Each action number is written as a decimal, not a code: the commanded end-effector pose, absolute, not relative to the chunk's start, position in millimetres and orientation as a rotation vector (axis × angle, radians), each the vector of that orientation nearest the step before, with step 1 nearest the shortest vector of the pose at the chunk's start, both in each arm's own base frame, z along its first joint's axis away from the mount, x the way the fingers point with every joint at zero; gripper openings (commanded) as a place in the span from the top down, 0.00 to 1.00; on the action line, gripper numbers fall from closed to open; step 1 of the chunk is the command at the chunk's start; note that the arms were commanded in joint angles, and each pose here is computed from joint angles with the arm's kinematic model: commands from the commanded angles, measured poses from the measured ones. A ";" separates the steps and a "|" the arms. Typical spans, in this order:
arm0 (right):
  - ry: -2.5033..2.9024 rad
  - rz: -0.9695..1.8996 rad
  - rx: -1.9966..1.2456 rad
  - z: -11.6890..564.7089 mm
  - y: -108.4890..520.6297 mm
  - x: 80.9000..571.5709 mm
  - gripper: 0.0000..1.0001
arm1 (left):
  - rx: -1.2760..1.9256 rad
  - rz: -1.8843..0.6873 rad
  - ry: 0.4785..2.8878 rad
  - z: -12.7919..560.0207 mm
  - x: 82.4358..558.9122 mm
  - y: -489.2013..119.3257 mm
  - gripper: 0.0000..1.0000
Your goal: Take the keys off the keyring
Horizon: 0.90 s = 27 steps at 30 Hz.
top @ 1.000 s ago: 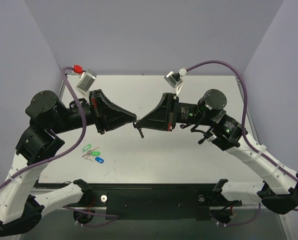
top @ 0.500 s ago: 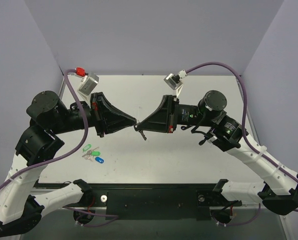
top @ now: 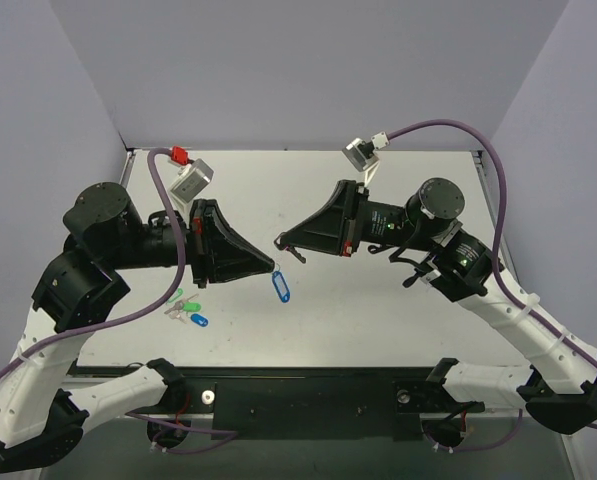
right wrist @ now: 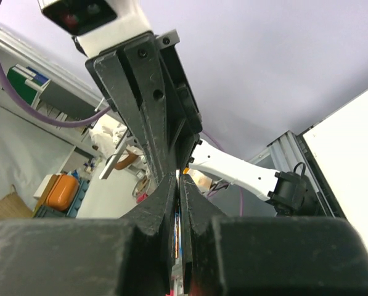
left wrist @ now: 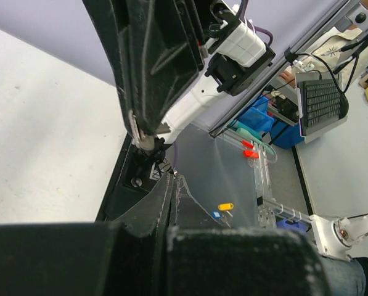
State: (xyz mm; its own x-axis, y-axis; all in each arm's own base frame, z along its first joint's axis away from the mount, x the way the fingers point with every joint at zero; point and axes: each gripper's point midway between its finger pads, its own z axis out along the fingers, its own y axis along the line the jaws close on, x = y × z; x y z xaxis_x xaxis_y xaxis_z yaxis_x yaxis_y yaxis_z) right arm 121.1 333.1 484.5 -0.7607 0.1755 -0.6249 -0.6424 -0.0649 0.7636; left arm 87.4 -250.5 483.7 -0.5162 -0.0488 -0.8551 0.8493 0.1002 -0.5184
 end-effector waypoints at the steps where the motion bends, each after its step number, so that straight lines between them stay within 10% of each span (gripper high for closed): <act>1: 1.530 1.880 -0.480 510.4 327.7 125.4 1.00 | 0.866 -1.546 1.569 496.5 71.9 -246.1 1.00; 27: 1.622 1.745 -0.441 485.6 323.0 137.5 1.00 | 0.771 -1.491 1.617 482.4 89.8 -247.9 1.00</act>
State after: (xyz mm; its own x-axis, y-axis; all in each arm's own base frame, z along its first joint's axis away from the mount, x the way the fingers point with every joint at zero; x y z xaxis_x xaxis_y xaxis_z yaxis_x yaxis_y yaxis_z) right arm 140.1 334.6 468.9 -0.7525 0.2114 -0.6237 -0.6318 0.0355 0.7743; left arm 86.5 -247.8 476.5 -0.5273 -0.0490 -0.8483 0.8403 0.1179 -0.5291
